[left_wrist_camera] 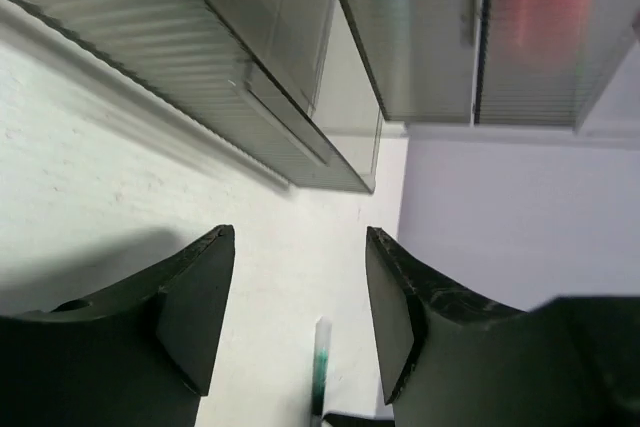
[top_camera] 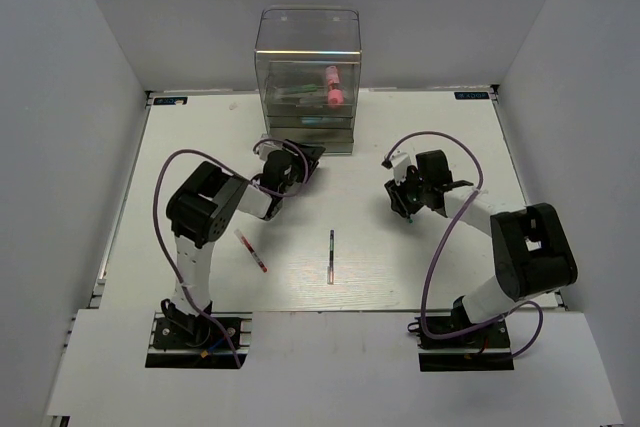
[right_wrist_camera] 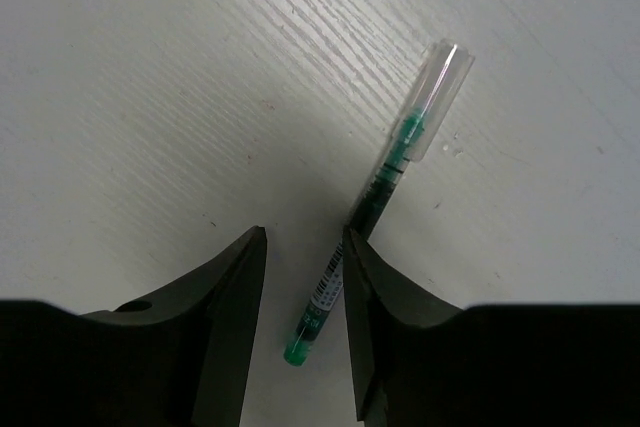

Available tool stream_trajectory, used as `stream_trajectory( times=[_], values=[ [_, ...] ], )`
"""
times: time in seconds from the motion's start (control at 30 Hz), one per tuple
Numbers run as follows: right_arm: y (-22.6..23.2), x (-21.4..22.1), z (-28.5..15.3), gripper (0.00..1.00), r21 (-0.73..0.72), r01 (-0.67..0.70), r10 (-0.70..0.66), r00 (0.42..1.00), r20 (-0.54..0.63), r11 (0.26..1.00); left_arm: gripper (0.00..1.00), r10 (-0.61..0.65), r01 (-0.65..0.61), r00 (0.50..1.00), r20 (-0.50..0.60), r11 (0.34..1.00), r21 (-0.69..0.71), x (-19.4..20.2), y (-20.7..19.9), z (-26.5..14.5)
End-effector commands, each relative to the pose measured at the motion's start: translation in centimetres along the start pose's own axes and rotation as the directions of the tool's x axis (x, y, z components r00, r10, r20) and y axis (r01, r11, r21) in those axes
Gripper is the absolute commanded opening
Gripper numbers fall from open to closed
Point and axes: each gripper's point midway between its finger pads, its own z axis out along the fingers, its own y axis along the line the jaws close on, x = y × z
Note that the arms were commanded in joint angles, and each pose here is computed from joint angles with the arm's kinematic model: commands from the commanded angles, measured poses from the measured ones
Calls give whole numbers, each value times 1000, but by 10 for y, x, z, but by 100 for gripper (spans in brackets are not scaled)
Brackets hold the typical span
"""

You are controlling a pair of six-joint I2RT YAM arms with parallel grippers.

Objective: Sort the stationery into containers
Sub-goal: Open the drawer in the storage box, then pick up the pen from the center of the board.

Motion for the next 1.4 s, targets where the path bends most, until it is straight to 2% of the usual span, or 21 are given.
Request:
stream_trajectory(
  times=[0.0,0.17,0.27,0.3,0.33,0.4,0.47,0.5,0.57,0.6,0.63,0.73,0.8,0.9,1.07,1.27,1.37],
  values=[
    [-5,-4,-1,42,17,-17,18,1000,-20,1000,65,84,-82,996,-32,995,50,-3,-37,-19],
    [-2,9,0,36,-4,-31,31,996,-78,1000,66,178,-177,981,-71,984,22,-1,-33,-46],
    [6,18,2,27,-46,-42,36,993,-112,998,68,251,-255,960,-120,967,-14,5,-27,-70],
    [10,20,2,22,-64,-46,39,992,-119,997,68,300,-312,942,-153,948,-62,6,-9,-79],
    [11,21,2,20,-69,-48,40,992,-120,996,68,327,-334,935,-140,942,-34,3,-21,-82],
    [15,21,1,16,-95,-52,41,992,-118,994,69,369,-385,918,-146,917,-108,-6,-13,-103],
    [16,18,1,16,-102,-44,33,993,-110,994,69,408,-432,900,-155,883,-185,-14,5,-124],
    [17,16,1,16,-112,-35,23,994,-102,993,69,425,-437,899,-102,886,-154,-25,-14,-135],
    [19,5,-4,27,-129,1,-8,998,-57,992,70,432,-444,896,-106,877,-183,-32,-4,-153],
    [21,-2,-7,32,-148,22,-26,999,-29,989,89,434,-445,896,-96,874,-195,-36,-6,-159],
    [24,-11,-13,40,-156,38,-38,999,5,987,100,436,-443,896,-78,875,-194,-42,-14,-167],
    [11,-22,-17,50,-91,54,-52,998,25,994,100,400,-418,908,-122,860,-293,-41,6,-187],
    [-3,-30,-16,53,-25,39,-38,998,42,999,100,266,-289,957,-115,849,-442,-41,34,-208],
    [-27,-29,-18,53,107,36,-40,999,33,994,100,223,-270,963,-153,806,-527,-36,56,-228],
    [-40,-17,-11,51,163,13,-11,1000,-16,986,100,224,-285,958,-177,760,-584,-38,61,-246],
    [-39,-5,-1,48,115,-13,21,997,-68,993,100,263,-295,954,-145,738,-607,-52,54,-256],
    [-33,2,7,41,43,-42,47,992,-121,998,99,267,-297,953,-143,729,-617,-54,54,-263]
  ],
)
